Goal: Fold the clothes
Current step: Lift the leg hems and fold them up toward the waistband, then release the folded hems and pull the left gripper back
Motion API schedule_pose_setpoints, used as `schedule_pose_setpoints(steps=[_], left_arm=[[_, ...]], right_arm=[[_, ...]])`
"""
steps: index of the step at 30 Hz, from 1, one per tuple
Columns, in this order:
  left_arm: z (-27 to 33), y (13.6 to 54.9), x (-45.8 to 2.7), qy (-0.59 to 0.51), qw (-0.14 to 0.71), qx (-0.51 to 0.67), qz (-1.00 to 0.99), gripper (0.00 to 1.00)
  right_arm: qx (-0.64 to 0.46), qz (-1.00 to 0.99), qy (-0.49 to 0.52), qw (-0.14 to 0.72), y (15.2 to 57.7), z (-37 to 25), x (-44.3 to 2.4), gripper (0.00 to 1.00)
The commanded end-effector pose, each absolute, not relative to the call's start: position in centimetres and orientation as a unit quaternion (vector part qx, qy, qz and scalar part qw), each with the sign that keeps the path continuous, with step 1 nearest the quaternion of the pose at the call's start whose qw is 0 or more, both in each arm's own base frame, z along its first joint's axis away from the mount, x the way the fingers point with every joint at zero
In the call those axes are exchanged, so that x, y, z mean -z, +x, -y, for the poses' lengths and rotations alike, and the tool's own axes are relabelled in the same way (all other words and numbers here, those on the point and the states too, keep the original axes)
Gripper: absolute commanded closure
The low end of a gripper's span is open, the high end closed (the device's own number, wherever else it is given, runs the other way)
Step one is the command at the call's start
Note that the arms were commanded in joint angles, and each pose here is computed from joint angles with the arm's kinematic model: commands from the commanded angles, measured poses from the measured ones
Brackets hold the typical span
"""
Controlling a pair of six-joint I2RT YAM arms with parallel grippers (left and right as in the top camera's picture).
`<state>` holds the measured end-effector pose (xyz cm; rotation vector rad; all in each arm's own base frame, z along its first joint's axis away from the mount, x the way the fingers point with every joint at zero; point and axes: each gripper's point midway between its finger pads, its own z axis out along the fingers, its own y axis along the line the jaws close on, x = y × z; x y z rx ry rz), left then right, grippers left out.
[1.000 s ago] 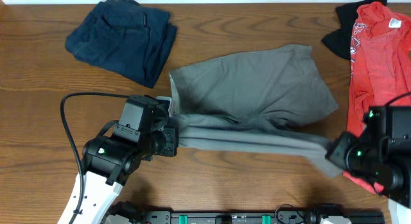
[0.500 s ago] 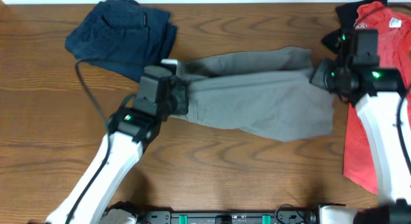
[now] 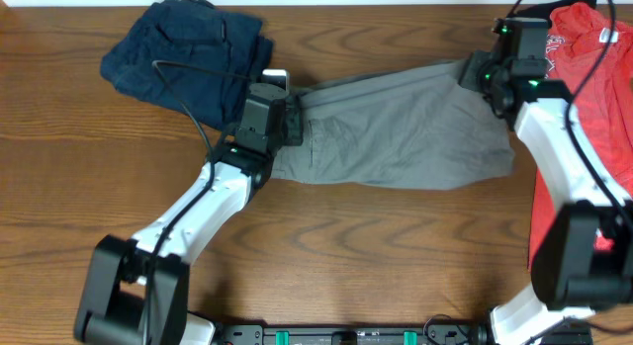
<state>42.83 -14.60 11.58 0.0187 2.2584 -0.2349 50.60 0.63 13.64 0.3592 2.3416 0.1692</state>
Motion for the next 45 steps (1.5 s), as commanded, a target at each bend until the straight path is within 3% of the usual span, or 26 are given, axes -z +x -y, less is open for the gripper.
schedule_pose_setpoints(steps=[1, 2, 3, 4, 6, 7, 12, 18, 27, 34, 45], left_arm=[[12.7, 44.6, -11.2, -0.013, 0.443, 0.054, -0.895, 0.94], [12.7, 45.0, -10.9, -0.014, 0.447, 0.055, -0.893, 0.92], [12.8, 45.3, -10.7, -0.014, 0.45, 0.056, -0.891, 0.69], [12.9, 45.5, -10.6, -0.015, 0.453, 0.057, -0.89, 0.41], [12.9, 45.9, -10.4, -0.015, 0.459, 0.054, -0.886, 0.03], [12.8, 46.0, -10.5, -0.008, 0.462, 0.05, -0.885, 0.02], [12.0, 46.3, -11.9, -0.003, 0.473, 0.04, -0.88, 0.02], [10.1, 43.7, -13.8, -0.006, 0.433, 0.029, -0.901, 0.02], [11.5, 38.7, -7.7, 0.079, 0.274, 0.12, -0.951, 0.02], [12.0, 37.7, -5.1, 0.111, 0.222, 0.197, -0.948, 0.02], [11.7, 36.7, -1.0, 0.11, 0.165, 0.22, -0.955, 0.02]], right_arm=[[-0.054, -0.918, 0.123, 0.372, 52.1, -1.3, -11.4, 0.99], [-0.055, -0.919, 0.119, 0.372, 52.6, -1.7, -10.5, 0.99], [-0.056, -0.919, 0.116, 0.373, 53.0, -2.1, -9.6, 0.9], [-0.057, -0.918, 0.113, 0.375, 53.4, -2.5, -9.0, 0.65], [-0.061, -0.915, 0.107, 0.383, 54.2, -3.2, -8.2, 0.17], [-0.063, -0.914, 0.105, 0.388, 54.5, -3.4, -7.9, 0.01], [-0.083, -0.91, 0.095, 0.396, 54.5, -4.4, -9.4, 0.01], [-0.115, -0.923, 0.057, 0.362, 51.4, -5.9, -12.3, 0.01], [-0.1, -0.96, 0.014, 0.261, 46.5, -7.4, -9.7, 0.01], [-0.078, -0.968, -0.001, 0.239, 45.4, -7.4, -9.0, 0.01], [-0.079, -0.969, -0.002, 0.235, 45.2, -7.5, -8.9, 0.02]])
